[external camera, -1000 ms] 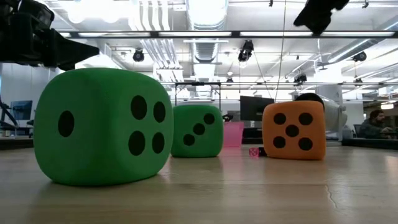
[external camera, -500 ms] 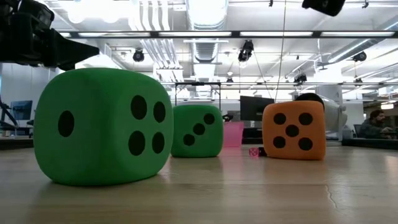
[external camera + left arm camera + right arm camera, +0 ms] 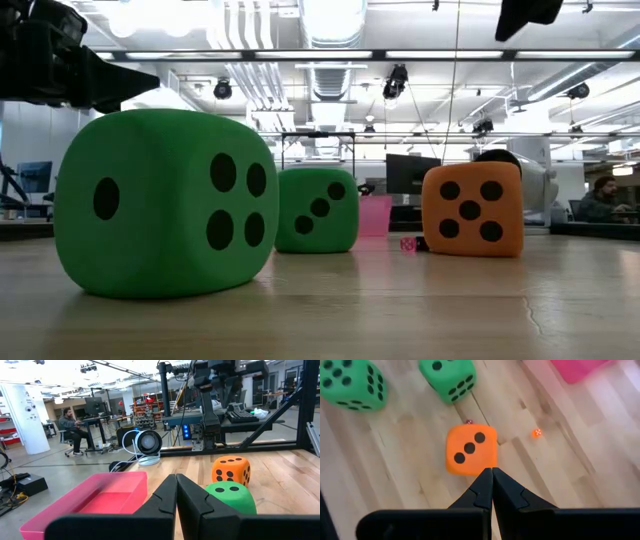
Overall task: Pick & Place Dice
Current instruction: Put the large orange dice into the pink bin
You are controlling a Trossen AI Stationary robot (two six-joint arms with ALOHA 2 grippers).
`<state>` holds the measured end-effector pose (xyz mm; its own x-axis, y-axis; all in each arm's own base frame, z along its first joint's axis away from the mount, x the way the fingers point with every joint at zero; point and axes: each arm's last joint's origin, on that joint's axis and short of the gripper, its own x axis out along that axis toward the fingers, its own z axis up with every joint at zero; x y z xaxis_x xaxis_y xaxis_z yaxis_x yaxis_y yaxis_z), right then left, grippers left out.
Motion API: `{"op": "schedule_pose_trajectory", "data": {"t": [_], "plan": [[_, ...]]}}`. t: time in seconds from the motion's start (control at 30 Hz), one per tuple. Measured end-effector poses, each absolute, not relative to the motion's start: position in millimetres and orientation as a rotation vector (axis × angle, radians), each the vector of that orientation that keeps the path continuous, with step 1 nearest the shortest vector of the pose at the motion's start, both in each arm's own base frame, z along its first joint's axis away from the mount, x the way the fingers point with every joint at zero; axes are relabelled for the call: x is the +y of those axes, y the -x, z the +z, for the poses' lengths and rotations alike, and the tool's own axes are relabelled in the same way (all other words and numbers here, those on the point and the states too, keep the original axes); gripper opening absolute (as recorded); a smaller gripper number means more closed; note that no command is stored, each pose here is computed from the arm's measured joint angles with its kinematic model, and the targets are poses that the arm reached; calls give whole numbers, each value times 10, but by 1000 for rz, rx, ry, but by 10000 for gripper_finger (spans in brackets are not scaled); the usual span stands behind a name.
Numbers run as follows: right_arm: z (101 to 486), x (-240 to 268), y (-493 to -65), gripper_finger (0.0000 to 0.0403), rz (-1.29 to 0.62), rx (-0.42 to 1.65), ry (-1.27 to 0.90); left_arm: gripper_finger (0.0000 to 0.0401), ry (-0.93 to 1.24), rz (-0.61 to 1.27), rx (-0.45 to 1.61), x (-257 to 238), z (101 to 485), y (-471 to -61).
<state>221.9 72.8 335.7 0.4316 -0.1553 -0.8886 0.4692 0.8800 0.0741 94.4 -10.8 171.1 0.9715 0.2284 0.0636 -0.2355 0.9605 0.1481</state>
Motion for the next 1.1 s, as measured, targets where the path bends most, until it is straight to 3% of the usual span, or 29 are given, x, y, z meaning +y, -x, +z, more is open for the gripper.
{"op": "schedule_pose_trajectory", "data": {"t": [0.47,0.7,1.1], "plan": [[3145,803,-2452,9,-357,1170,-192,15,-156,235,-45,-108,1710,-945],[3132,824,-2487,9,-345,1184,-207,15,-155,235,-45,-108,1711,-945],[3132,812,-2514,9,-516,1115,-379,15,-156,235,-45,-108,1710,-945]]}}
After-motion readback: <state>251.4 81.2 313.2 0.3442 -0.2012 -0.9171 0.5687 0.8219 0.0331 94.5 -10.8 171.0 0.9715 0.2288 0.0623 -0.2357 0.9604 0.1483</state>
